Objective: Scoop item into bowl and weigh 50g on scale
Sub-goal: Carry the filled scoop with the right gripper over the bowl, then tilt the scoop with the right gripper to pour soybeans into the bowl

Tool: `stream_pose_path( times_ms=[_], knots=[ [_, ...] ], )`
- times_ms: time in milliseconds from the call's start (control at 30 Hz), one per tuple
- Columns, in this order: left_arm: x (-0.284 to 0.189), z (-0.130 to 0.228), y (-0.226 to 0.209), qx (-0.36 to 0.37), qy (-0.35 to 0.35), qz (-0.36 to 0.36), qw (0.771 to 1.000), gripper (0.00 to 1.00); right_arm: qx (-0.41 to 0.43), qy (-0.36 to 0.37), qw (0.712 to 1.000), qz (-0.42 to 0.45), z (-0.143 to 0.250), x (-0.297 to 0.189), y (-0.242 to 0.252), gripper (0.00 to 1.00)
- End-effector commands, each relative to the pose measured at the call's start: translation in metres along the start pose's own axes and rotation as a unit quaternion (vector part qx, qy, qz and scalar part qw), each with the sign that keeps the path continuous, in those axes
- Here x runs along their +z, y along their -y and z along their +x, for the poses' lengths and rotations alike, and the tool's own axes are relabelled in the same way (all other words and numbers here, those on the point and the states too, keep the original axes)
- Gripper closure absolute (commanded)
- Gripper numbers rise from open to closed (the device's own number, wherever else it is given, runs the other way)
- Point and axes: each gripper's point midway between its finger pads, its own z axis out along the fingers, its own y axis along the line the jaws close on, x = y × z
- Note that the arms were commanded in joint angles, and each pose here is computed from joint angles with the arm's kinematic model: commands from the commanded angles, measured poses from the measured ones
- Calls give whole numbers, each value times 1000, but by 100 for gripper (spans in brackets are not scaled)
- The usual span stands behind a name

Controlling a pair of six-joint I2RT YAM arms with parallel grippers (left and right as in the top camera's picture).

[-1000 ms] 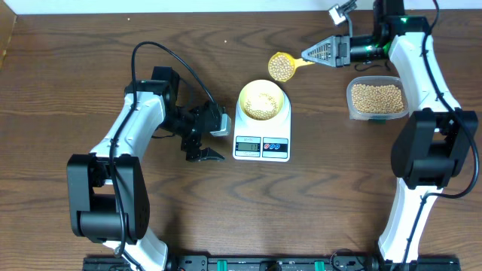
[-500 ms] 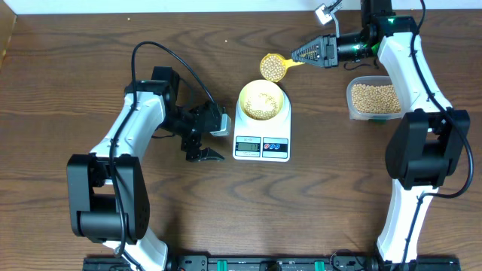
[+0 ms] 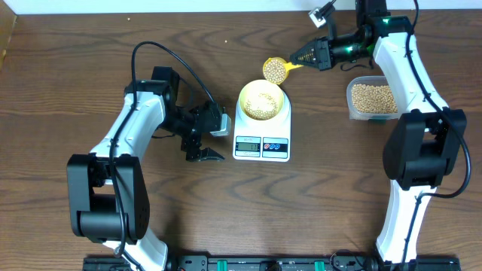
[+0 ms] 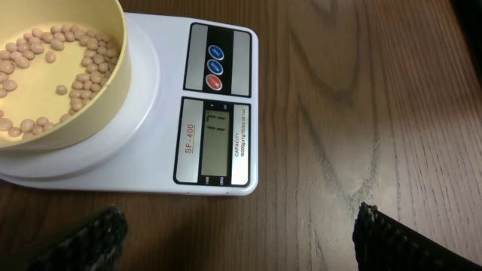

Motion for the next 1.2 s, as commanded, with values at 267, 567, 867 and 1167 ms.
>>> stream_pose_path(
  times_ms=[267,567,867,1167],
  knots=[
    [-1,-1,1,3,3,0,1000,2,-76,-31,997,3,11,25,-5,99],
    [-1,-1,1,3,3,0,1000,2,-135,-58,989,6,22,35,-9,99],
    [-1,-1,1,3,3,0,1000,2,-152,-76,985,26,24,36,-14,99],
    [-1,-1,1,3,3,0,1000,2,-213,-105,968,84,20,35,-26,99]
  ],
)
